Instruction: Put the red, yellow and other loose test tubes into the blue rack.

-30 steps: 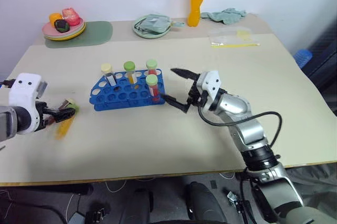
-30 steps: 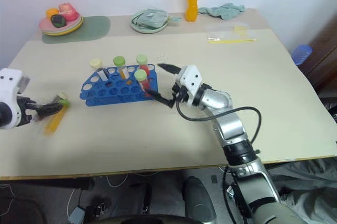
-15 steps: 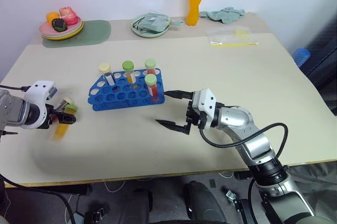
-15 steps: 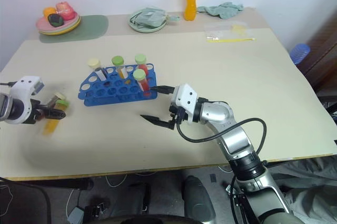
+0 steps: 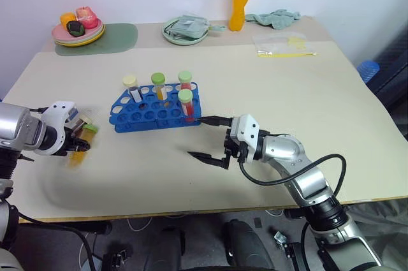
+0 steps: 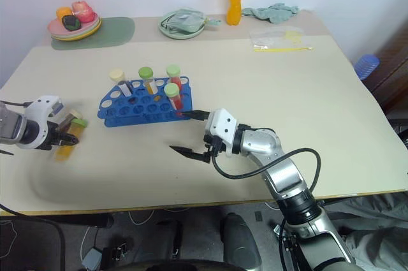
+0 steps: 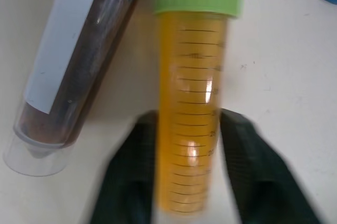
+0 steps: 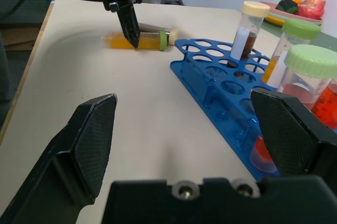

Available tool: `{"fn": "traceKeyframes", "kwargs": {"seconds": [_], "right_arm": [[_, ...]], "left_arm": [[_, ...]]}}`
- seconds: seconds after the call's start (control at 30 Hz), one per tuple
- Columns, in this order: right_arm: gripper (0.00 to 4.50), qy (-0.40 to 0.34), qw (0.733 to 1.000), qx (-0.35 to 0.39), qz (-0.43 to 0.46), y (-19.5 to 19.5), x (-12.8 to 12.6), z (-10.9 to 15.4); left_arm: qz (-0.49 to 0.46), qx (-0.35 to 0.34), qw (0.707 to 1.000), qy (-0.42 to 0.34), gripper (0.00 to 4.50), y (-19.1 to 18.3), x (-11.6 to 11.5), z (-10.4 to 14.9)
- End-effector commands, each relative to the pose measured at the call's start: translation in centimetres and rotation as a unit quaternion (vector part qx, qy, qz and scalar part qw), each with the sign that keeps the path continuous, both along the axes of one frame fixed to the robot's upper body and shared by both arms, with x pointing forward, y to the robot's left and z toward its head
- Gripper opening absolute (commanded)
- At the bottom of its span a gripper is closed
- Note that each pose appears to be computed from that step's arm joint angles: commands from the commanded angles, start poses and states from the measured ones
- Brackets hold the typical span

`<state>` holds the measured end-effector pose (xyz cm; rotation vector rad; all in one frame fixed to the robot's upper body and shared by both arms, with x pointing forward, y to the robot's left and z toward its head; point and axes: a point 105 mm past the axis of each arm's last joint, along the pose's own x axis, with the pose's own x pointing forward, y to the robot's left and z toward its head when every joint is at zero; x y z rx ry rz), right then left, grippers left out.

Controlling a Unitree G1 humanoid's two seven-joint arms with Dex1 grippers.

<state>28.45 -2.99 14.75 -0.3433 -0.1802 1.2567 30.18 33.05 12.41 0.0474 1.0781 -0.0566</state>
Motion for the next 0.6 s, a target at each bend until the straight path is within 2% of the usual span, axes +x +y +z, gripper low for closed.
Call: {"fn": "traceKeyframes", "kwargs": {"seconds": [0.03, 0.17, 0.23, 0.27, 0.33, 0.4, 0.43, 0.5, 0.53, 0.6], "right_arm": [[4.50, -0.026, 1.000, 0.008, 0.012, 0.5, -0.6, 1.3], [4.50, -0.029, 0.999, 0.005, 0.012, 0.4, -0.7, 1.3], [4.50, -0.031, 0.999, 0.004, 0.009, 0.2, -0.7, 1.4], [4.50, -0.031, 0.999, 0.003, 0.006, 0.0, -0.6, 1.4], [4.50, -0.029, 1.000, 0.003, -0.002, -0.3, -0.4, 1.4], [4.50, -0.025, 1.000, 0.002, -0.014, -0.7, -0.1, 1.1], [4.50, -0.022, 1.000, 0.001, -0.020, -0.9, 0.1, 1.0], [4.50, -0.015, 0.999, 0.002, -0.034, -1.3, 0.5, 0.6], [4.50, -0.009, 0.999, 0.002, -0.043, -1.6, 0.7, 0.3], [4.50, 0.001, 0.998, 0.000, -0.062, -2.2, 1.3, -0.4]], "left_arm": [[0.007, 0.003, 1.000, -0.013, 0.72, 0.4, -0.1, 1.0], [-0.008, 0.004, 0.999, -0.032, 0.72, 0.6, -0.9, 1.9], [-0.023, -0.003, 0.996, -0.089, 0.72, 0.8, -1.2, 3.5], [-0.041, -0.005, 0.987, -0.156, 0.72, 0.7, -0.9, 5.0], [-0.052, 0.001, 0.964, -0.262, 0.72, 0.8, -1.0, 7.7], [-0.090, -0.009, 0.912, -0.400, 0.72, -1.1, -1.6, 11.2], [-0.110, -0.005, 0.891, -0.441, 0.72, -2.1, -2.2, 11.8], [-0.135, -0.013, 0.851, -0.507, 0.72, -4.3, -3.2, 12.5], [-0.128, -0.039, 0.839, -0.528, 0.72, -5.6, -3.3, 12.1], [-0.121, -0.018, 0.823, -0.555, 0.72, -8.8, -2.5, 10.4]]}}
